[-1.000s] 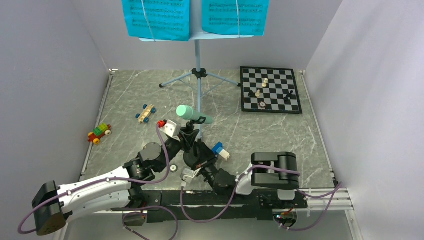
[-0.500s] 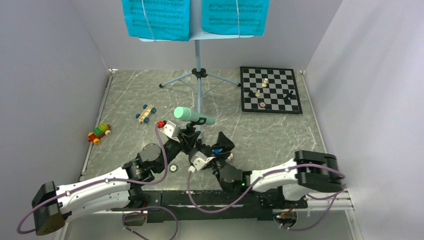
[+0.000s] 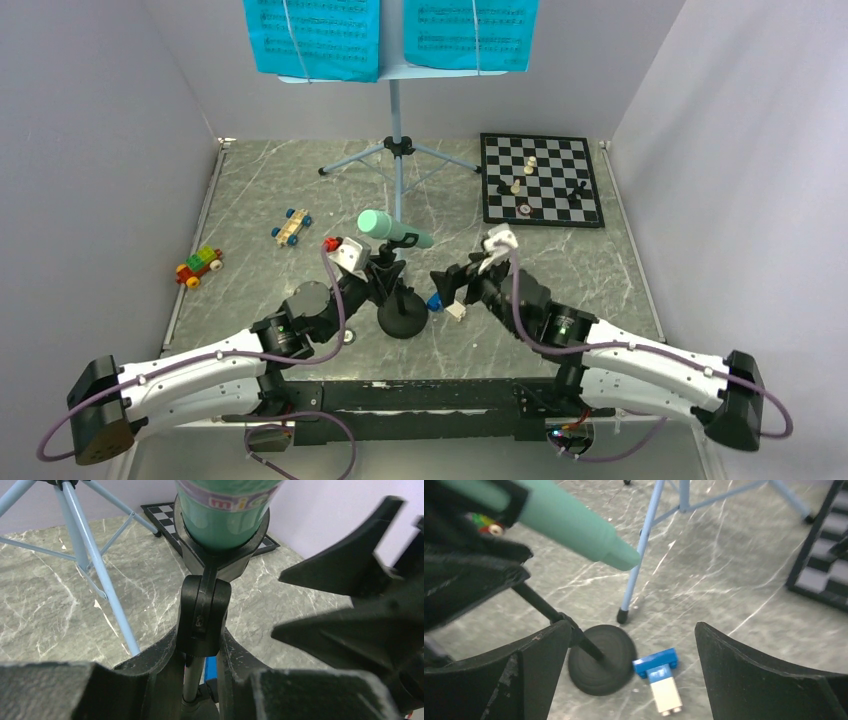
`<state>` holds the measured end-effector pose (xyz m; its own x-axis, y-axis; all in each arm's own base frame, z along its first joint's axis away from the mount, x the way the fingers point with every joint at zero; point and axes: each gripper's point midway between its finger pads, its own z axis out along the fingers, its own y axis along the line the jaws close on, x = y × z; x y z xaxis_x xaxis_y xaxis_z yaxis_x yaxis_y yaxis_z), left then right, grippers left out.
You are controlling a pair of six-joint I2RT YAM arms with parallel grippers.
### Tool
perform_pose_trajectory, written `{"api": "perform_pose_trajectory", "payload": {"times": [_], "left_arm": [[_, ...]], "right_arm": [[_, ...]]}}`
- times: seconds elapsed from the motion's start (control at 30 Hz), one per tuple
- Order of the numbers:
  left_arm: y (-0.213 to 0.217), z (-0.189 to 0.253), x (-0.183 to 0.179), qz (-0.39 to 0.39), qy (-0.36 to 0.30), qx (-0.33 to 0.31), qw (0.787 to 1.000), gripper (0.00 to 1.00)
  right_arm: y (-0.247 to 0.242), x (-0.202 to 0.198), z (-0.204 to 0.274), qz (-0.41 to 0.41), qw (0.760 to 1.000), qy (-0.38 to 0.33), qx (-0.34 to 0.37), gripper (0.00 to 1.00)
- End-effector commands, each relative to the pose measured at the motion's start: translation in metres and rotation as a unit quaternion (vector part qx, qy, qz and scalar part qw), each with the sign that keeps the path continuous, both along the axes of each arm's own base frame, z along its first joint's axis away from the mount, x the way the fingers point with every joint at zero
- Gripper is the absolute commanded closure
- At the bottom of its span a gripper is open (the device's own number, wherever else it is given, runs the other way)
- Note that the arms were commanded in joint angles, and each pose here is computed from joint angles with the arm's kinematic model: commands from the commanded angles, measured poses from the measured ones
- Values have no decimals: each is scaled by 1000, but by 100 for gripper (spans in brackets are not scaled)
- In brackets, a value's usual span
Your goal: Pack up the instrument practice props
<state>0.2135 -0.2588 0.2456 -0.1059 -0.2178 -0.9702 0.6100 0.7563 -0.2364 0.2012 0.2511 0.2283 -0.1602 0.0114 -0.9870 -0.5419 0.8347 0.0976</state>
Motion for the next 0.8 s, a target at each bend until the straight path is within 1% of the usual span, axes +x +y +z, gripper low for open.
{"api": "perform_pose_trajectory", "payload": {"times": [0.0, 0.17, 0.27, 0.43, 0.5, 0.6, 0.67, 0.77], "left_arm": [[-1, -32, 2, 1, 21, 83, 996, 100], [-9, -25, 6, -1, 18, 88, 996, 100], [-13, -24, 7, 0, 18, 93, 995, 100], [-17, -23, 8, -3, 18, 96, 995, 100], [-18, -24, 8, -4, 18, 95, 995, 100], [-19, -27, 6, -7, 20, 92, 996, 100], [-20, -28, 5, -9, 21, 92, 996, 100], [-20, -29, 4, -12, 22, 91, 996, 100]], "right_arm": [[24, -18, -19, 85, 965, 201, 148, 2], [44, -22, -28, 130, 926, 288, 207, 3], [51, -21, -31, 146, 904, 320, 243, 4], [51, -17, -44, 153, 879, 356, 279, 9], [53, -17, -49, 159, 871, 368, 283, 13], [58, -16, -54, 164, 868, 377, 278, 19], [61, -15, -54, 173, 863, 380, 284, 24], [66, -12, -50, 185, 855, 380, 300, 28]]}}
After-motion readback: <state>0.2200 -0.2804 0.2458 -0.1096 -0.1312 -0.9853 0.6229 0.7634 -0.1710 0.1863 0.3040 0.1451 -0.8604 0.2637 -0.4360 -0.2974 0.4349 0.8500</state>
